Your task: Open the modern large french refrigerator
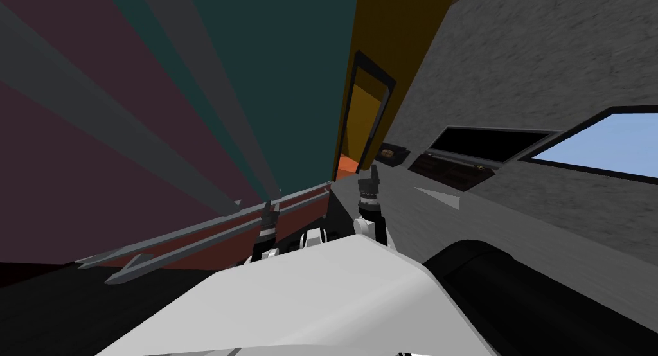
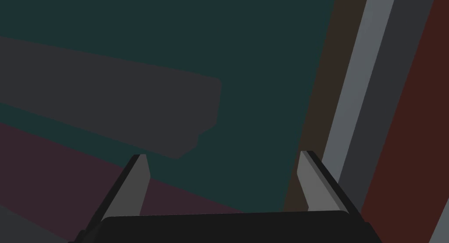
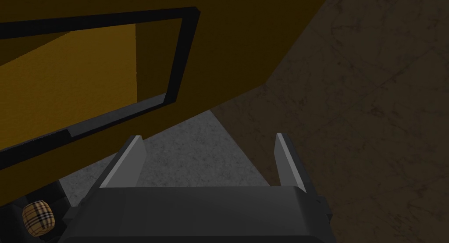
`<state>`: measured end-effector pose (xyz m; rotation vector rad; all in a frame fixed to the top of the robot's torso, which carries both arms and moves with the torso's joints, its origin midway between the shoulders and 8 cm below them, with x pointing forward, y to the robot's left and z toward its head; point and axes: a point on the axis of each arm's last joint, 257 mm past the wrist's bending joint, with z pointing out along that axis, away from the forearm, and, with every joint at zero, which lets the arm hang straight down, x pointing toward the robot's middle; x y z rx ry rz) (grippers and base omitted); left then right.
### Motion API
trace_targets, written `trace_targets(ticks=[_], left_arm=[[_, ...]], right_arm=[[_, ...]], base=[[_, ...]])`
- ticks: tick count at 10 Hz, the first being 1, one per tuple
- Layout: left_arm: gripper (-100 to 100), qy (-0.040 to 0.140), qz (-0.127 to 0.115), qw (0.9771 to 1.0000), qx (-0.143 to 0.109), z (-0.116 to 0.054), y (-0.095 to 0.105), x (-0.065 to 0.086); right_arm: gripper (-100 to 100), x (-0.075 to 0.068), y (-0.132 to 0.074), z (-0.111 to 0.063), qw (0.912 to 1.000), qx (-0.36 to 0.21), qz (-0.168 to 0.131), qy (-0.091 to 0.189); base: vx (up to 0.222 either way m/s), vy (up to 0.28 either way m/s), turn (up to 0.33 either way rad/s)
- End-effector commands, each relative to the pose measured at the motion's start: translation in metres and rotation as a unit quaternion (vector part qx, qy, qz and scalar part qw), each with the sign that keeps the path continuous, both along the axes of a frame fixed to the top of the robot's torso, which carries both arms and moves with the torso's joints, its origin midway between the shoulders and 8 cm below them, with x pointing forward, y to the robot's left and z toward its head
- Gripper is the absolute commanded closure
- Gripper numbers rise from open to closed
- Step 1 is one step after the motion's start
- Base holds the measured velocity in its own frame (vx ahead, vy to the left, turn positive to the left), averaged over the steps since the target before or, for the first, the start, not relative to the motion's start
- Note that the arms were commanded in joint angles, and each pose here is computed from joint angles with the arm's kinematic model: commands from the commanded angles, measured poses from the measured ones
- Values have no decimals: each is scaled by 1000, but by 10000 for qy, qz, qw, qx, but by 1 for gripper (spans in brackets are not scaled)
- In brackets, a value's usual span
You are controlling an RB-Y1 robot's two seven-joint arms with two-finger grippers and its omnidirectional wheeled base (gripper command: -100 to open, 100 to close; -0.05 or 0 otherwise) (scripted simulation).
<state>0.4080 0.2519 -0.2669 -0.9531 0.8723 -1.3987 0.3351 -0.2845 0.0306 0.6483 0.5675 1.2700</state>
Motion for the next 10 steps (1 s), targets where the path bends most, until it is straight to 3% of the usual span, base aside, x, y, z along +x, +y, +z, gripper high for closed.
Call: trace_targets(ticks=[1,2,3,5,6,7,10], left_arm=[[-100,-65,-15,10000,-1,12,0,18],[-100,41,-4,10000,0,-1,0,10],[100,-64,-6,10000,-3,3,0,3],[100,-64,3,10000,-5,-5,0,-13],[100,-112,10,9999,-1,1,1,-9],[-100,-78,-97,9999,60,1,6,-7],[-100,4,-353,9994,-7,4,7,6]], right_arm=[[0,0,0,0,10000,0,0,0],[0,0,0,0,10000,0,0,0],[0,0,0,0,10000,0,0,0],[0,0,0,0,10000,0,0,0],[0,0,0,0,10000,0,0,0],[0,0,0,0,10000,0,0,0],[0,0,0,0,10000,-1,0,0]], base=[[-20,-11,23],[-19,-4,15],[30,19,-26],[35,12,-33],[0,0,0],[-5,34,-48],[-34,94,-88]])
